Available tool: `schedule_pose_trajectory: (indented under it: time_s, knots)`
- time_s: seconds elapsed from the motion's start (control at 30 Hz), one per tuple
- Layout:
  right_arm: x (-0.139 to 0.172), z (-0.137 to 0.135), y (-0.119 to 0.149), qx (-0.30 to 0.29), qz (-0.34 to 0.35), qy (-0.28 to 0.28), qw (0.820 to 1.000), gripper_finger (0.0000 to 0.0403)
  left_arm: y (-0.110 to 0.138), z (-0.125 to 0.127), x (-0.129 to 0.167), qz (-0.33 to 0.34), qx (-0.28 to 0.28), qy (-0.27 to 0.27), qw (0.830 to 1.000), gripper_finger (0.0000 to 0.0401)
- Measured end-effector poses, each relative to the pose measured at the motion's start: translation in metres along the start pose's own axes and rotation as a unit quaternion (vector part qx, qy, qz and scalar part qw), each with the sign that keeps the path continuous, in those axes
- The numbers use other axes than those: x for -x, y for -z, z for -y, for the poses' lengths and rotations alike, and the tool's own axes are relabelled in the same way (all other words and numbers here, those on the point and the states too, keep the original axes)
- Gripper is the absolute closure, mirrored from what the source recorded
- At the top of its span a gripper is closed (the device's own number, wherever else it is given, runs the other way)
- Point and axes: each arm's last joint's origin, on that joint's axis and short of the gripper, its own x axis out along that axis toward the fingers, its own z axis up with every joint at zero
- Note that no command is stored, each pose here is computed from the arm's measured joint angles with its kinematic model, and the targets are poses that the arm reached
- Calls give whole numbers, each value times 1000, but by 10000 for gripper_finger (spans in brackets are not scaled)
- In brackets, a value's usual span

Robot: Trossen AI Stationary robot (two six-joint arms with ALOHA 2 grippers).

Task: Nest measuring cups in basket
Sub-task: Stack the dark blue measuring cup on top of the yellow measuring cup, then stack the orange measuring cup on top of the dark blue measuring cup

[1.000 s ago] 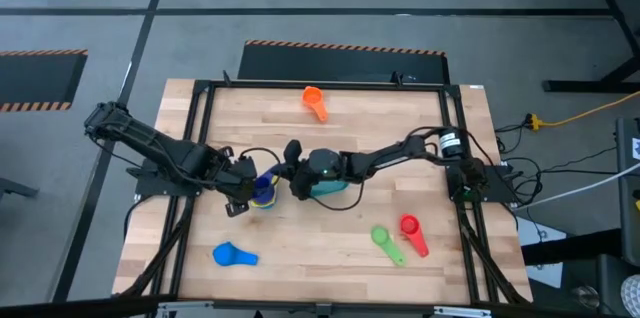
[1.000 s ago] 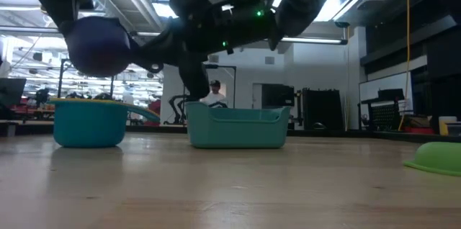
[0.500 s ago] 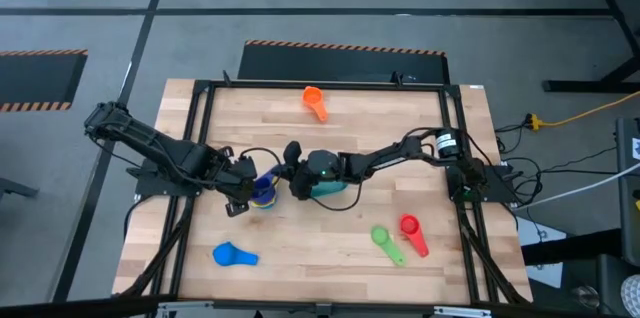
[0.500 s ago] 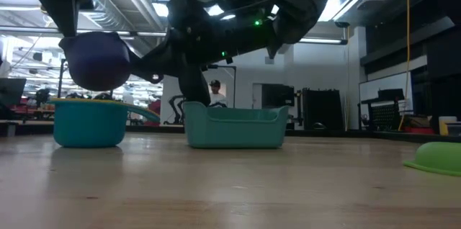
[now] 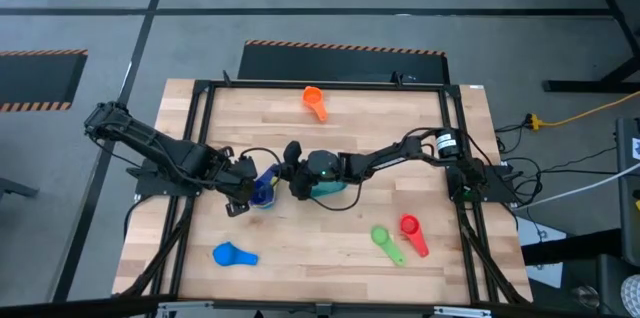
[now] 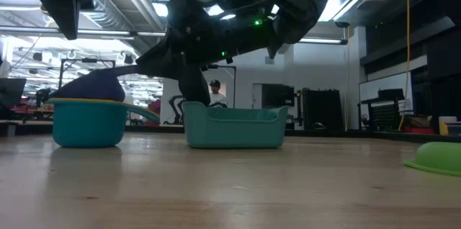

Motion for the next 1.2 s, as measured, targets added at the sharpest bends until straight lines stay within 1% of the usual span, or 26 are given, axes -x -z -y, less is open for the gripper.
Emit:
schedule_pose_trajectory:
  time_s: [0.37,0.47,0.53,0.6,0.67,0.77,0.97,1.07,1.2]
  knots:
    - [1,-2,-4,5,1,2,1000,316,-1,1,0,6,3,6,1000,401]
    - [4,1,-10,25,6,5,1000,316,-2,2,0,11,5,11,1000,401]
    - [6,4,-14,35,-4,19,999,316,-3,3,0,13,5,13,1000,401]
    - [8,6,-15,43,-28,30,998,316,-3,3,0,15,5,14,1000,401]
    - [11,12,-17,42,-44,39,997,316,-3,3,0,17,6,17,1000,401]
    - [14,18,-19,39,-41,40,998,316,-4,4,0,21,6,20,1000,401]
    - [14,15,-20,47,-45,31,997,316,-4,4,0,21,6,20,1000,401]
    - [16,12,-24,81,-81,41,993,316,-4,4,0,21,6,19,1000,401]
    - [29,21,-37,112,-137,58,983,316,-5,3,0,34,7,7,999,401]
